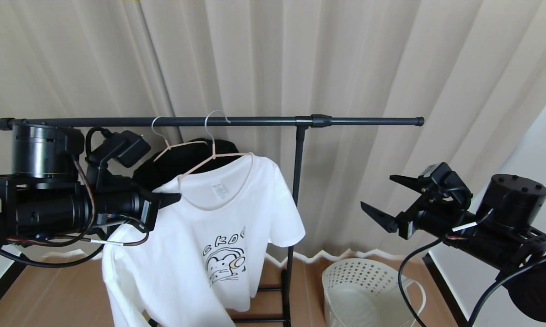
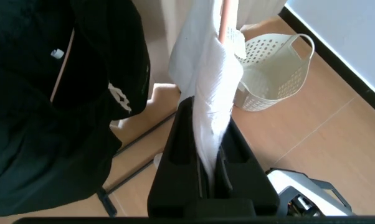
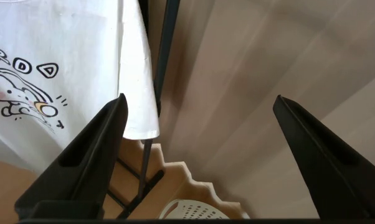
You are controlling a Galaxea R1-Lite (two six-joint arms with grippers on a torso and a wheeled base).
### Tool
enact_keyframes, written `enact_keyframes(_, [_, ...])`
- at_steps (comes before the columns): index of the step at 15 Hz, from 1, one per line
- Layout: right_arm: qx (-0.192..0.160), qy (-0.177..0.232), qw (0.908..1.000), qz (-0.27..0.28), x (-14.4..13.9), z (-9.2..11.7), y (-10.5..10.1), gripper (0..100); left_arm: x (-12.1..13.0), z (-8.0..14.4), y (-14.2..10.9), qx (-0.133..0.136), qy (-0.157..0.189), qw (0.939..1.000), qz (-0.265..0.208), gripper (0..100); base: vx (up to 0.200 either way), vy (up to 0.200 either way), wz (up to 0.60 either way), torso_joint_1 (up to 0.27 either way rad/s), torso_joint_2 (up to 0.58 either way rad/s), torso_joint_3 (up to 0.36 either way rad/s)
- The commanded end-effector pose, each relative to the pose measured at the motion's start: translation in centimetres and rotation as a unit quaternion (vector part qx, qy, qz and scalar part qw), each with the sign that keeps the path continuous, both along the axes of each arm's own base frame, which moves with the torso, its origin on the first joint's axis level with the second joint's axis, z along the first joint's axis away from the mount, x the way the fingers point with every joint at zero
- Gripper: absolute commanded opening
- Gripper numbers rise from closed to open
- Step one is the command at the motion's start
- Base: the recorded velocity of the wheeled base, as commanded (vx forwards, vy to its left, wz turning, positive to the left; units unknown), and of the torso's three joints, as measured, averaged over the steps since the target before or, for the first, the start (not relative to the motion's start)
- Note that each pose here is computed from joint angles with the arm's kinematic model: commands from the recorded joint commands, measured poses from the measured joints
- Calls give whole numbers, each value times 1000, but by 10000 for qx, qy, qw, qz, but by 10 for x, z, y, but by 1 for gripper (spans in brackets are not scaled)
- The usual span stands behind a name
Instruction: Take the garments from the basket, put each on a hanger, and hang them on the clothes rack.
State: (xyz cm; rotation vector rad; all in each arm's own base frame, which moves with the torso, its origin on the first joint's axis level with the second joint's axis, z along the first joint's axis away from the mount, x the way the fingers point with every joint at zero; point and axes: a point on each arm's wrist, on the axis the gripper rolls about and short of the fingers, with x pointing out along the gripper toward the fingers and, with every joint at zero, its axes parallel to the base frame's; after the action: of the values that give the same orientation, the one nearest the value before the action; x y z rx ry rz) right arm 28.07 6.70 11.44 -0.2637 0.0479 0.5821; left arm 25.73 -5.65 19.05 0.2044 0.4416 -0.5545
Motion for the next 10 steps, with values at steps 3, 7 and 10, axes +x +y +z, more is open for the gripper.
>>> enact_keyframes(3, [-4, 5, 10000, 2, 0, -1, 0, 100, 22, -6, -4, -85, 189, 9995, 232, 0, 0, 0, 0, 0, 0, 0])
enact_keyframes(7, [-2, -2, 10000, -5, 0, 0, 0, 100, 38, -5, -7, -214, 231, 9985, 438, 0, 0, 0, 0, 0, 0, 0])
enact_keyframes(10, [-2, -2, 10000, -5, 0, 0, 0, 100, 45, -4, -8, -264, 228, 9982, 497, 0, 0, 0, 0, 0, 0, 0])
